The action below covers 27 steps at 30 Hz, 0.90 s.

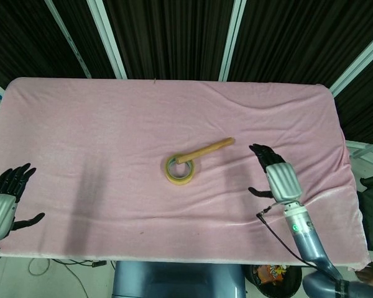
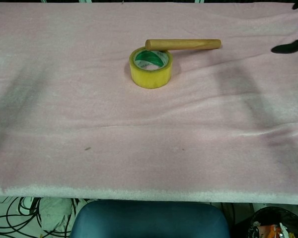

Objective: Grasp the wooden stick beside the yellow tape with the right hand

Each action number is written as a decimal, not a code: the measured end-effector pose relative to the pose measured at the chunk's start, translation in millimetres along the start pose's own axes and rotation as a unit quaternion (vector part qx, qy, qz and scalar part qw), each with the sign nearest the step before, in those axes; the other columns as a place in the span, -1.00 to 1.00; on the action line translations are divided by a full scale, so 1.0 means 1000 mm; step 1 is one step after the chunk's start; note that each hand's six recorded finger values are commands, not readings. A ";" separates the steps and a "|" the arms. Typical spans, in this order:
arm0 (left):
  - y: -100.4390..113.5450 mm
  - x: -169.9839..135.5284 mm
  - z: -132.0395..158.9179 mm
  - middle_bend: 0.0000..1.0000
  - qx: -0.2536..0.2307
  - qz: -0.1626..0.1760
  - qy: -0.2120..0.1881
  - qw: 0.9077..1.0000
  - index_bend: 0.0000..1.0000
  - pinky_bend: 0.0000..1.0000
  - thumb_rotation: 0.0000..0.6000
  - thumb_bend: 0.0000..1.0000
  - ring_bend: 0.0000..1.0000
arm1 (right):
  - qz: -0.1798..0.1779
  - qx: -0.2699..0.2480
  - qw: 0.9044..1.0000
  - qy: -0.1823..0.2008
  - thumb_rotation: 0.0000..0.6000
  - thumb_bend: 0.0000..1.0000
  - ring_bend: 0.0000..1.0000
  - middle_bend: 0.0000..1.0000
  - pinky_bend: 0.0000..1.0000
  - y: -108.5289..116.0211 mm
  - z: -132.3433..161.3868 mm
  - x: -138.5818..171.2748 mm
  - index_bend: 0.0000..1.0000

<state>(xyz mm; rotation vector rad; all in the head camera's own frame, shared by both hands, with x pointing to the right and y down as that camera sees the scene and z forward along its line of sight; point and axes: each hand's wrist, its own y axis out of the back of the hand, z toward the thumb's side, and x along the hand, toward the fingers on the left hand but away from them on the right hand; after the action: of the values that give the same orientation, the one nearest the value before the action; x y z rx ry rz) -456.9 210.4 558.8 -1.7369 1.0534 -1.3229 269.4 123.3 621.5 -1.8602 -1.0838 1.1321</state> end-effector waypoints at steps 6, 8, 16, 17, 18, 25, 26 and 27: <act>0.000 0.002 -0.002 -1.00 -0.005 -0.005 0.005 1.000 -1.00 -1.00 1.00 -1.00 -1.00 | 0.009 0.006 1.000 0.013 1.00 -0.62 -0.60 -0.60 -0.37 -0.024 0.018 -0.050 -0.60; 0.000 0.003 -0.003 -1.00 -0.009 -0.007 0.008 1.000 -1.00 -1.00 1.00 -1.00 -1.00 | 0.012 0.009 1.000 0.015 1.00 -0.61 -0.60 -0.59 -0.37 -0.033 0.022 -0.065 -0.57; -0.002 0.006 -0.006 -1.00 -0.016 -0.015 0.018 1.000 -1.00 -1.00 1.00 -1.00 -1.00 | 0.037 0.005 0.999 0.016 1.00 -0.60 -0.60 -0.55 -0.37 -0.069 0.032 -0.105 -0.52; -0.002 0.007 -0.006 -1.00 -0.017 -0.016 0.020 1.000 -1.00 -1.00 1.00 -1.00 -1.00 | 0.039 0.004 0.999 0.017 1.00 -0.60 -0.59 -0.54 -0.37 -0.073 0.033 -0.109 -0.51; -0.002 0.007 -0.006 -1.00 -0.018 -0.016 0.021 0.999 -1.00 -1.00 1.00 -1.00 -1.00 | 0.041 0.003 0.999 0.018 1.00 -0.60 -0.59 -0.54 -0.37 -0.077 0.034 -0.113 -0.51; -0.003 0.010 -0.008 -1.00 -0.023 -0.021 0.028 0.999 -1.00 -1.00 1.00 -1.00 -1.00 | 0.059 0.005 0.998 0.022 1.00 -0.60 -0.58 -0.53 -0.37 -0.102 0.040 -0.132 -0.49; -0.003 0.010 -0.008 -1.00 -0.024 -0.021 0.028 0.999 -1.00 -1.00 1.00 -1.00 -1.00 | 0.061 0.007 0.998 0.023 1.00 -0.60 -0.58 -0.53 -0.37 -0.105 0.041 -0.134 -0.49; -0.003 0.010 -0.008 -1.00 -0.025 -0.020 0.029 0.999 -1.00 -1.00 1.00 -1.00 -1.00 | 0.064 0.007 0.998 0.023 1.00 -0.60 -0.58 -0.53 -0.37 -0.108 0.041 -0.135 -0.48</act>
<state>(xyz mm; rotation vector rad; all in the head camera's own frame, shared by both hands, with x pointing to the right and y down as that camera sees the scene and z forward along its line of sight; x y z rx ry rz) -463.0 202.2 567.3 -1.7749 1.0967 -1.3904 163.5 51.0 744.9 -1.9576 -0.9396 1.1606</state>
